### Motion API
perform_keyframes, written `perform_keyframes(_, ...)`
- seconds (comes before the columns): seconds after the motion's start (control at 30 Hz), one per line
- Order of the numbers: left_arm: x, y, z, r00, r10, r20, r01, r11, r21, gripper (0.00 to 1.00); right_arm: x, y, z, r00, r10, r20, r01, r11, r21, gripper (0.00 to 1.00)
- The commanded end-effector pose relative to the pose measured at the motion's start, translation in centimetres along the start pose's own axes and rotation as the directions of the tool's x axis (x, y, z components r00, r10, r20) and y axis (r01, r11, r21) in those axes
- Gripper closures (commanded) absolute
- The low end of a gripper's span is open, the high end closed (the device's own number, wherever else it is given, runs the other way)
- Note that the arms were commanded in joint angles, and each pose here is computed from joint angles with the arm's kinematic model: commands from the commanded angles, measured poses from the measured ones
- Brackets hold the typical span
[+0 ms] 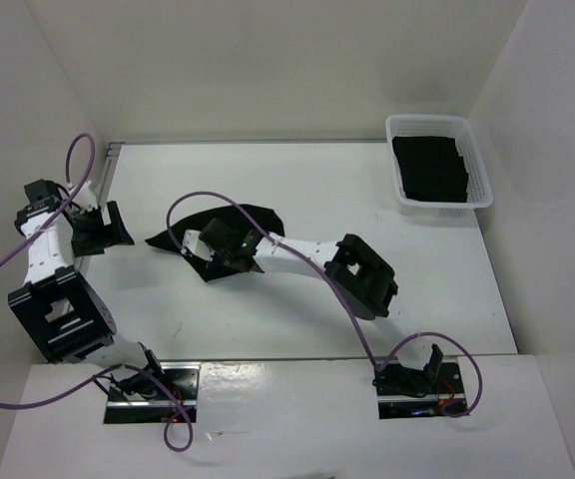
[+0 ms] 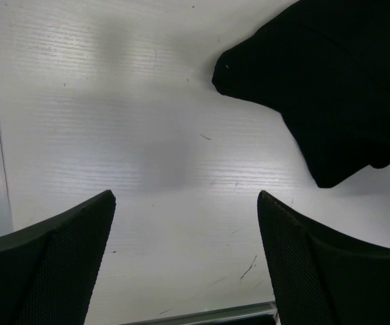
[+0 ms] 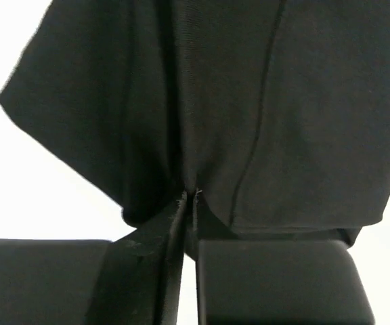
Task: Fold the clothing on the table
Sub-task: Flatten the skirt out
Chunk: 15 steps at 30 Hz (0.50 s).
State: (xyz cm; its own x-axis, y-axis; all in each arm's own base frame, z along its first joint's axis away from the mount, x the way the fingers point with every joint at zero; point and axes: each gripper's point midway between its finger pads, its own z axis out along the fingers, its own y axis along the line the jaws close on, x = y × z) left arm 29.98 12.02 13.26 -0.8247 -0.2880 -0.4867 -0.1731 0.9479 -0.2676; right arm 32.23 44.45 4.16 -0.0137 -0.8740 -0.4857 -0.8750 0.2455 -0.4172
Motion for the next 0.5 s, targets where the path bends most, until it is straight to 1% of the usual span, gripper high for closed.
perform_keyframes(0.0,0.6,0.3,1.0,0.999,0.015,-0.033,-0.014,1.000,0.022,0.09,0.0,-1.6,-0.5,1.000,0.024,0.002,-0.024,0.999,0.035,0.91)
perform_keyframes(0.03,0.6,0.3,1.0,0.999,0.015,-0.033,-0.014,1.000,0.022,0.10,0.5,-1.3,-0.4,1.000,0.022,-0.009,-0.021,0.999,0.030,0.95)
perform_keyframes(0.07,0.7,0.2,1.3,0.999,0.011,-0.039,-0.010,0.999,0.034,0.12,1.0,-2.0,-0.5,1.000,0.021,-0.017,-0.020,0.999,0.044,1.00)
perform_keyframes(0.1,0.7,0.2,1.3,0.999,0.011,-0.039,-0.010,0.999,0.034,0.12,1.0,-2.0,-0.5,1.000,0.021,-0.017,-0.020,0.999,0.044,1.00)
perform_keyframes(0.13,0.7,0.2,1.3,0.999,0.011,-0.039,-0.010,0.999,0.034,0.12,0.9,-3.0,-0.8,0.999,0.033,-0.009,-0.032,0.997,0.067,1.00)
perform_keyframes(0.17,0.8,0.0,1.6,0.999,0.025,-0.049,-0.023,0.999,0.041,0.13,1.3,-2.8,-0.7,0.999,0.031,-0.018,-0.030,0.998,0.063,1.00)
perform_keyframes(0.27,0.8,0.0,1.6,0.998,0.025,-0.049,-0.023,0.999,0.041,0.13,2.0,-4.3,-0.6,0.998,0.053,-0.029,-0.050,0.994,0.098,1.00)
perform_keyframes(0.37,1.1,0.0,1.8,0.998,0.017,-0.065,-0.015,0.999,0.045,0.13,2.5,-6.7,-0.7,0.996,0.087,-0.029,-0.082,0.987,0.135,1.00)
perform_keyframes(0.4,1.1,0.0,1.8,0.998,0.027,-0.065,-0.024,0.999,0.046,0.13,2.5,-6.7,-0.7,0.996,0.087,-0.029,-0.082,0.987,0.135,1.00)
perform_keyframes(0.47,1.3,-0.6,2.2,0.996,0.043,-0.079,-0.038,0.998,0.059,0.13,2.6,-8.6,-1.0,0.992,0.121,-0.020,-0.116,0.979,0.168,1.00)
